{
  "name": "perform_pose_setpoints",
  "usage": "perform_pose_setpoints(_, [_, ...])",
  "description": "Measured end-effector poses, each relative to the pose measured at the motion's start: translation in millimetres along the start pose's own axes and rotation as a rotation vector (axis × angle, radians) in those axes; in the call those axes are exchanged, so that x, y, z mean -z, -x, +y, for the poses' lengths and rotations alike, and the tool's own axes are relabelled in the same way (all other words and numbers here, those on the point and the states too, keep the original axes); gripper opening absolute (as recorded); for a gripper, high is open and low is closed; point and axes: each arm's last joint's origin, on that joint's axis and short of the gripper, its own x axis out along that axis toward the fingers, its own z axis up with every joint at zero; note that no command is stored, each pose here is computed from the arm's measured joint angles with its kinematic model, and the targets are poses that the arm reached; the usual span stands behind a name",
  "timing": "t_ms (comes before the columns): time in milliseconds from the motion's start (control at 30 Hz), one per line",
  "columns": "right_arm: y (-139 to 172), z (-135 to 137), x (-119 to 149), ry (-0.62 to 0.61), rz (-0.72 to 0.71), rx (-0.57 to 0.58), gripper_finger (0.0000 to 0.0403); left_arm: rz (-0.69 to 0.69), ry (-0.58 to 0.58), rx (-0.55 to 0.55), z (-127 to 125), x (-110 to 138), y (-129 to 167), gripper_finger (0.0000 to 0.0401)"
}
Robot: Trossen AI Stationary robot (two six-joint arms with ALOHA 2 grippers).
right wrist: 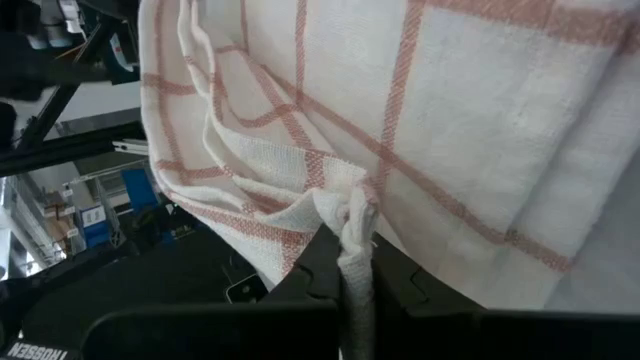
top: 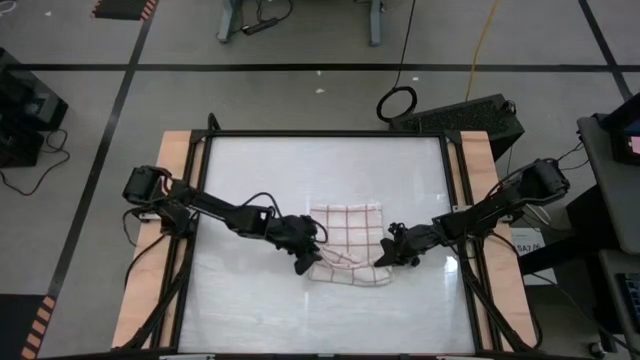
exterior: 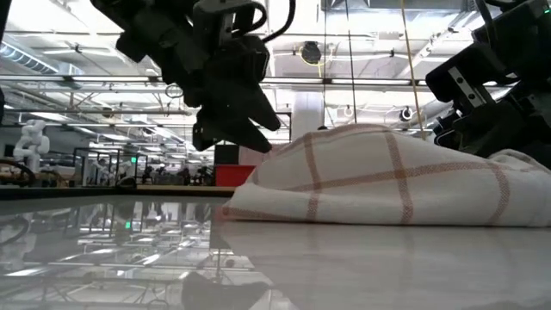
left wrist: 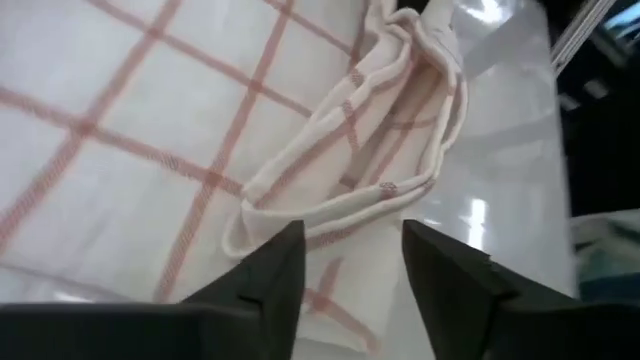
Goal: Roll towel
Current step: Roll the white checkered towel
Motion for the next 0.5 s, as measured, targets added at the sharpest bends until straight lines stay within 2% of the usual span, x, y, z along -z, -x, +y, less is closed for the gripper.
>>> perform_pose_setpoints(233, [0, 0, 0, 0.008, 0.000, -0.005, 0.0004, -0.039, -0.142, -0.092, -3, 4, -1, 0.0233])
perform_pose_setpoints(400, [0, 1, 0, 0.011, 0.001, -0.007, 0.0004, 0.043, -0.137, -0.079, 4, 7, -1, 0.0242])
perform_pose_setpoints(500, [0, 1, 0, 0.016, 0.002, -0.007, 0.0004, 0.052, -0.198, -0.067, 10, 10, -6, 0.0242])
